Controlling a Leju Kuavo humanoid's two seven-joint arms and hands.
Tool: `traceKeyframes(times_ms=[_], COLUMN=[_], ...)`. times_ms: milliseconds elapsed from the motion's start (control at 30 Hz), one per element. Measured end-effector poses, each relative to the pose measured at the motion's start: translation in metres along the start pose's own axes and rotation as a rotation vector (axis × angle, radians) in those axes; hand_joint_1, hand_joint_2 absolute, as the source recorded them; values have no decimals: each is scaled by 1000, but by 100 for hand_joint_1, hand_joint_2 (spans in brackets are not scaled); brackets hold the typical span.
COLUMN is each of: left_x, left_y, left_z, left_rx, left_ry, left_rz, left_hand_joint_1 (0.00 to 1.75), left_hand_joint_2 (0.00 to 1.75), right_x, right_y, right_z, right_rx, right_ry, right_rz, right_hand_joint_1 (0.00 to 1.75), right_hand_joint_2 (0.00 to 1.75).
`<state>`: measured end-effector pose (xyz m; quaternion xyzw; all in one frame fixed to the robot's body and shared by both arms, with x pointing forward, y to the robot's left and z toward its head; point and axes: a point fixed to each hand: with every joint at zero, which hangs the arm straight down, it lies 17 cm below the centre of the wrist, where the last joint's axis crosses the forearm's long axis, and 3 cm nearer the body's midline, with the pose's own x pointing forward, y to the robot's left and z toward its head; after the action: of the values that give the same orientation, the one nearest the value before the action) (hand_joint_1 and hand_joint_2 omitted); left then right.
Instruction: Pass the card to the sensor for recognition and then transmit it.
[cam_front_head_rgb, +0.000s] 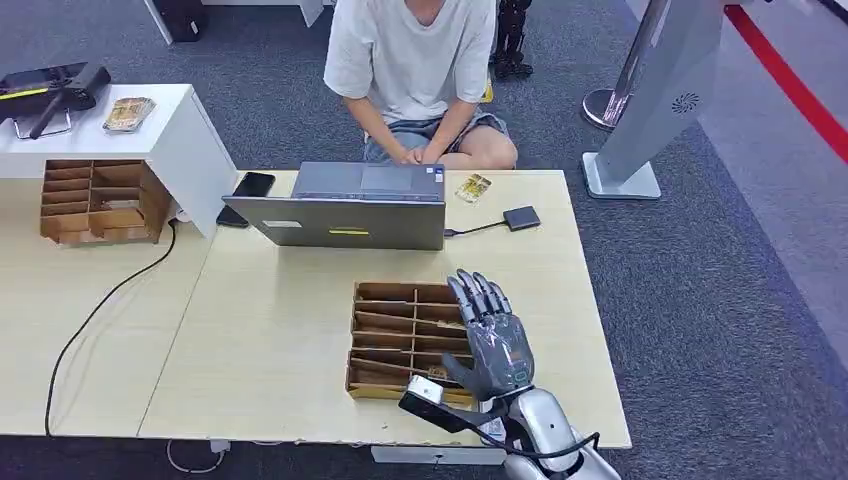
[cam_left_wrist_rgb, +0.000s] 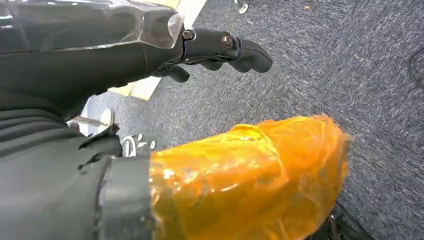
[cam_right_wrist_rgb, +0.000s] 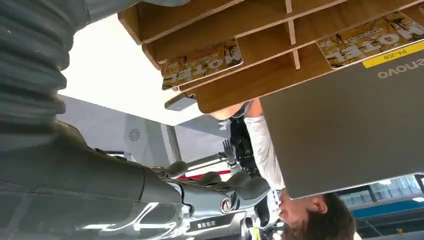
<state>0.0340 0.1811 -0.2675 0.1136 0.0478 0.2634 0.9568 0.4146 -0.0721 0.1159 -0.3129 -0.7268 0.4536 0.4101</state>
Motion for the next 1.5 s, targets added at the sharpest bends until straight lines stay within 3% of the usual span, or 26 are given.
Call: traceKeyframes(times_ms=[200, 533, 1133, 1500], left_x=[0, 0, 0, 0], left_y=[0, 0, 0, 0], left_z=[0, 0, 0, 0], left_rx=[0, 0, 0, 0], left_ry=[0, -2, -1, -1], left_rz=[1, 2, 3, 3], left_hand_joint_1=[0, 0, 0, 0], left_hand_joint_2=[0, 0, 0, 0], right_x=[-1, -2, -2, -2], right_y=[1, 2, 4, 5], right_z=[0, -1, -1, -1], right_rx=[4, 9, 18, 21], right_ry=[1, 2, 0, -1], right_rz=[1, 5, 9, 9], right_hand_joint_1=[10, 51, 47, 66], right_hand_joint_2=[175, 175, 175, 175])
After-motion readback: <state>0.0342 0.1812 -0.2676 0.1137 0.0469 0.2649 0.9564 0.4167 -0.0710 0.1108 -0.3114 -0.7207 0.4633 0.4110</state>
